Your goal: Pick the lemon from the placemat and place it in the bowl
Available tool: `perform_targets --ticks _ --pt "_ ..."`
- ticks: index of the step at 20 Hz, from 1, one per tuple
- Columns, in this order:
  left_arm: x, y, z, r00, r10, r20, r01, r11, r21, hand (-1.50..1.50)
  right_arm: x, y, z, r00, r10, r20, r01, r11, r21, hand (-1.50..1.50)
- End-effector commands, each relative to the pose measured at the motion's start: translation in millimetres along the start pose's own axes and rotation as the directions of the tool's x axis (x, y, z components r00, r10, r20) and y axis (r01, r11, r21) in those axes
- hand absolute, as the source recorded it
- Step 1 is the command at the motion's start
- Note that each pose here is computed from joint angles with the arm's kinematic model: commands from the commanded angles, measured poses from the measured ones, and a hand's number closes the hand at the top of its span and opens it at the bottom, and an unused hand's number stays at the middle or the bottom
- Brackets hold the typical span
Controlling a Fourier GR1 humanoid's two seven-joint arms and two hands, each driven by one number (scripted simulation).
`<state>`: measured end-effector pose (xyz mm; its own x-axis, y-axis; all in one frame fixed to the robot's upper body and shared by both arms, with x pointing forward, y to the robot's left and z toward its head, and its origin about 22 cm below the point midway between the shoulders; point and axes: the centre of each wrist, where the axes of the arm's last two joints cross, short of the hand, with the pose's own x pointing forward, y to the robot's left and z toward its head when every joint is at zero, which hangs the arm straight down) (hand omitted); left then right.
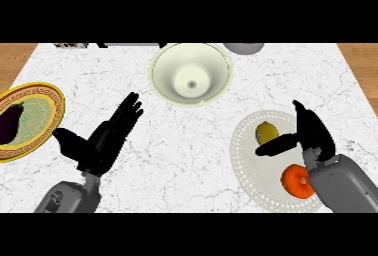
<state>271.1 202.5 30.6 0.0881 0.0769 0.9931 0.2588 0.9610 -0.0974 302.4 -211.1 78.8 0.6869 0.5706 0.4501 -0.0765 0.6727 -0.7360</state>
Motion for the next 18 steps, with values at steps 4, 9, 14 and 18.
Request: perform_targets --ticks 4,9,14,18 --pt "-0.2 8.3 16.0 1.0 0.001 -0.001 -0.001 1.0 0.004 0.0 13.9 30.7 -10.2 0.988 0.05 -0.143 -0.045 0.998 0.038 -1.5" --pt "4.6 1.2 20.6 1.0 -0.003 0.006 0.003 1.0 0.015 0.0 11.3 29.9 0.4 0.986 0.072 -0.151 -0.067 0.997 0.04 -1.5" --pt "-8.0 -5.3 16.2 1.0 -0.006 -0.012 0.006 1.0 0.015 0.0 9.6 32.5 -15.6 0.984 0.082 -0.156 -0.078 0.996 0.033 -1.5" --pt "-2.7 10.5 18.5 1.0 0.0 0.004 0.0 1.0 -0.005 0.0 5.9 51.9 -27.0 0.986 0.063 -0.156 -0.061 0.998 0.016 -1.5"
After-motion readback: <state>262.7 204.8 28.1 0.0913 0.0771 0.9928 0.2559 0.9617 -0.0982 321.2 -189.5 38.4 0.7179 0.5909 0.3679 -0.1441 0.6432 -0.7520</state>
